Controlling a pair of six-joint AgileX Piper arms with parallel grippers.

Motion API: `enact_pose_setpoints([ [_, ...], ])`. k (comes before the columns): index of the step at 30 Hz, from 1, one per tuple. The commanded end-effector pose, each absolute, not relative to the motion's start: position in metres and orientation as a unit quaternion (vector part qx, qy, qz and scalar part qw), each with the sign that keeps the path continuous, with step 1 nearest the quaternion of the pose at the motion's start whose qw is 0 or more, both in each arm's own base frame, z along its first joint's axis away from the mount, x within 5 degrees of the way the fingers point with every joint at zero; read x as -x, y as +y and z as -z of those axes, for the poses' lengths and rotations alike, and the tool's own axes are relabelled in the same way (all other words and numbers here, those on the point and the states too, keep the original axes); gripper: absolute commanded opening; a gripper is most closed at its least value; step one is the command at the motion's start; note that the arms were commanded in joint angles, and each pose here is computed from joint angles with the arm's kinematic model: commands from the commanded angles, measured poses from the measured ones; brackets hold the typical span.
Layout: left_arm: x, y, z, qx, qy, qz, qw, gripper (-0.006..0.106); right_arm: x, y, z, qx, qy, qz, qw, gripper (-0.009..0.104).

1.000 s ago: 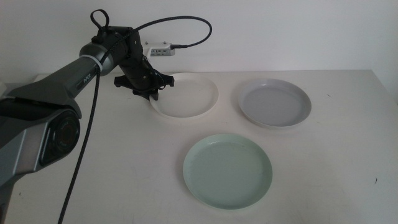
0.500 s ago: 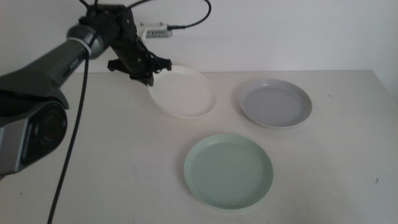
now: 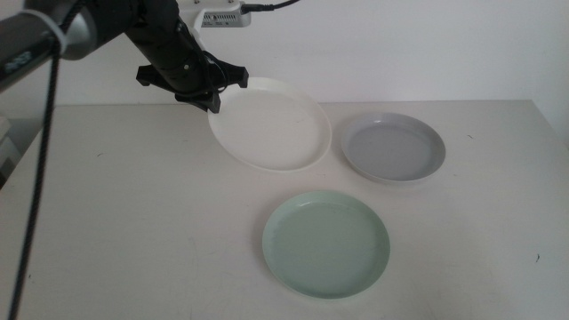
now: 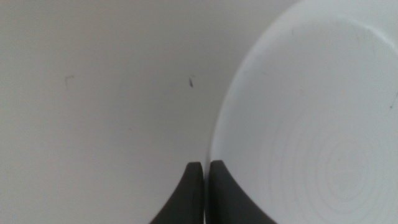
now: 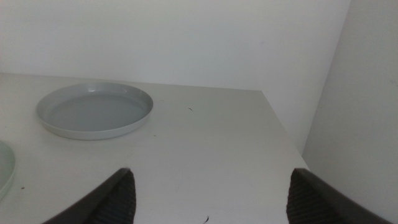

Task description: Stack the three bowls on top of each other.

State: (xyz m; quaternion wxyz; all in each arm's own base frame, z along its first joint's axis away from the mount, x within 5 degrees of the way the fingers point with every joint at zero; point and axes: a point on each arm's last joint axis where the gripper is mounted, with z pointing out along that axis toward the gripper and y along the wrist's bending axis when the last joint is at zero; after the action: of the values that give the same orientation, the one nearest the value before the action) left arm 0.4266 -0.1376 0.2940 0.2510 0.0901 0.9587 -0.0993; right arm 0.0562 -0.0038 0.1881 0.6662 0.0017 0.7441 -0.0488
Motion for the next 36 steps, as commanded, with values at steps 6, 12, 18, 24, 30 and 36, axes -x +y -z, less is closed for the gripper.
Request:
enact_pose_setpoints([
  [6, -0.36, -0.153, -0.334, -0.096, 0.923, 0.149, 0.341, 0.0, -0.054, -0.005, -0.199, -0.004, 0.705, 0.059, 0.707, 0.062],
  [12, -0.325, -0.165, -0.316, -0.109, 0.928, 0.161, 0.319, 0.0, -0.054, -0.005, -0.199, -0.004, 0.705, 0.059, 0.707, 0.062],
  [18, -0.309, -0.182, -0.288, -0.111, 0.927, 0.177, 0.312, 0.0, -0.054, -0.005, -0.199, -0.004, 0.705, 0.059, 0.707, 0.062],
  [24, -0.311, -0.193, -0.268, -0.081, 0.92, 0.21, 0.321, 0.0, -0.054, -0.005, -0.199, -0.004, 0.705, 0.059, 0.707, 0.062],
  [30, -0.318, -0.2, -0.244, -0.082, 0.929, 0.214, 0.292, 0.0, -0.054, -0.005, -0.199, -0.004, 0.705, 0.059, 0.707, 0.062],
  [36, -0.318, -0.204, -0.229, -0.087, 0.938, 0.214, 0.26, 0.0, -0.054, -0.005, -0.199, -0.004, 0.705, 0.059, 0.707, 0.062],
])
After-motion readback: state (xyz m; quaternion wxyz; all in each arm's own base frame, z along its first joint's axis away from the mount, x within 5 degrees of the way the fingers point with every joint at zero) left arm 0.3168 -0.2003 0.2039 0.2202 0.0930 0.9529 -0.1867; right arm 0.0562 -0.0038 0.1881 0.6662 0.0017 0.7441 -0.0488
